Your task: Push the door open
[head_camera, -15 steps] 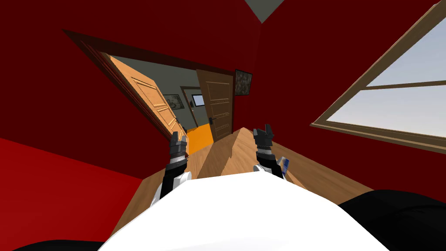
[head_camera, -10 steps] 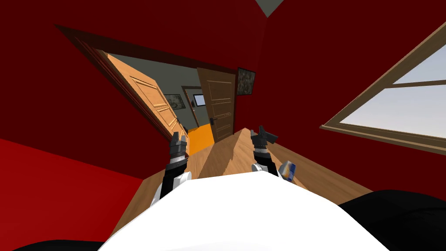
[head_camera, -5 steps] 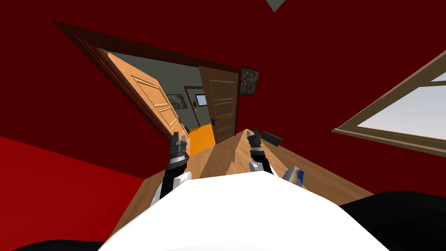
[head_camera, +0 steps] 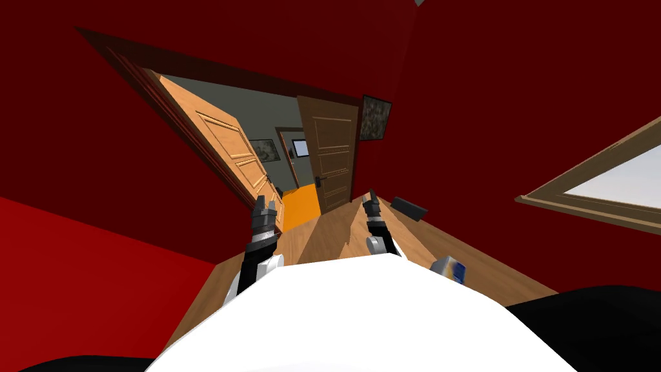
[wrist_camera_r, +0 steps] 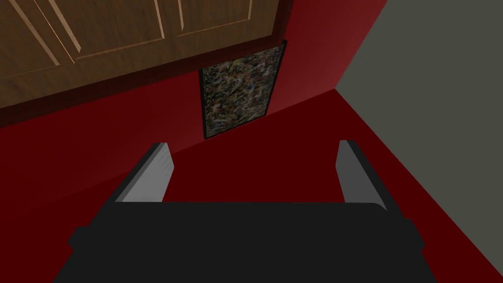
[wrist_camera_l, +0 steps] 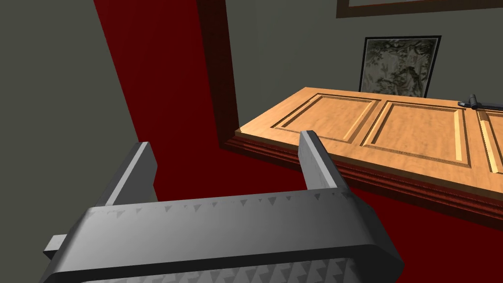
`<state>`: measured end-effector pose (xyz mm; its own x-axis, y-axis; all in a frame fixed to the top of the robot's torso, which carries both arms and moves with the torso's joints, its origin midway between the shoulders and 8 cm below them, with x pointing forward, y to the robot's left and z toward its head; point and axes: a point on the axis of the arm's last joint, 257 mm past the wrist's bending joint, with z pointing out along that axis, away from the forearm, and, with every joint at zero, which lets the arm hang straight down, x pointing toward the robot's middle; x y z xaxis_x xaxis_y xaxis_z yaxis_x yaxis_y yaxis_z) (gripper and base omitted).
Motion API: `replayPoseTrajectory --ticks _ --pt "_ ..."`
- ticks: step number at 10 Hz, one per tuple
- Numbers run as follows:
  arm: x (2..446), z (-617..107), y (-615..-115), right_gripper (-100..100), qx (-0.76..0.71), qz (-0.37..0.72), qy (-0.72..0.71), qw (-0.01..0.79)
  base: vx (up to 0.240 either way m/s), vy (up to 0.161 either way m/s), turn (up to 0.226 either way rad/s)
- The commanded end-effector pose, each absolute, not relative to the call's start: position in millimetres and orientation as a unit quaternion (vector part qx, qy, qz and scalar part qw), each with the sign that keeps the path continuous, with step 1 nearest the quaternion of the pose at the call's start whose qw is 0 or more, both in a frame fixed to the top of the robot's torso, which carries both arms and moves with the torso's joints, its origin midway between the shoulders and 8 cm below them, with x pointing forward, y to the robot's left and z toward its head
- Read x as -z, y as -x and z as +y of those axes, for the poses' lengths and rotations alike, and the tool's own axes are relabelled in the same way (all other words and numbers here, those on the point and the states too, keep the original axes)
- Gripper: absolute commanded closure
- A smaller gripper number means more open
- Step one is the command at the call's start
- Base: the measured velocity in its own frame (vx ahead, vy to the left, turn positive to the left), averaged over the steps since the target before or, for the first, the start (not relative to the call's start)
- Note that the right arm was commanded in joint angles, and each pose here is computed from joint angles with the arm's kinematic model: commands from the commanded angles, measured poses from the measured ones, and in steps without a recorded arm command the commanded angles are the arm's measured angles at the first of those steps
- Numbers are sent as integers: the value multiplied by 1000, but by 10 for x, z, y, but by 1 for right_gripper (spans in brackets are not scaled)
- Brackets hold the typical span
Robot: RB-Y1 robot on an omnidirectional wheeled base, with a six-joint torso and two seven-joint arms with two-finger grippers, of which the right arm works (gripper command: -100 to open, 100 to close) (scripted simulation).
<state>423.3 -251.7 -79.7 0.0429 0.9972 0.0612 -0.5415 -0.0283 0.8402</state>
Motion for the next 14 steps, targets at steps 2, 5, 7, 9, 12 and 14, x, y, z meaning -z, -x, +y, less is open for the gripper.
replayPoseTrajectory --ticks 2,5,7,9,12,14 --pt "955 -2482 -4394 -100 -615 327 -371 614 99 6 67" --pt "1101 -2448 -4531 -100 -612 340 -376 607 73 4 48" --pt "1228 -2413 -4665 -100 -609 352 -381 600 81 -8 76" --pt "1367 -2378 -4802 -100 -606 364 -387 592 101 7 88" --pt "1511 -2345 -4938 -100 -601 377 -393 585 88 -3 56" --pt "1610 -2306 -5068 -100 -599 387 -397 578 64 2 64"
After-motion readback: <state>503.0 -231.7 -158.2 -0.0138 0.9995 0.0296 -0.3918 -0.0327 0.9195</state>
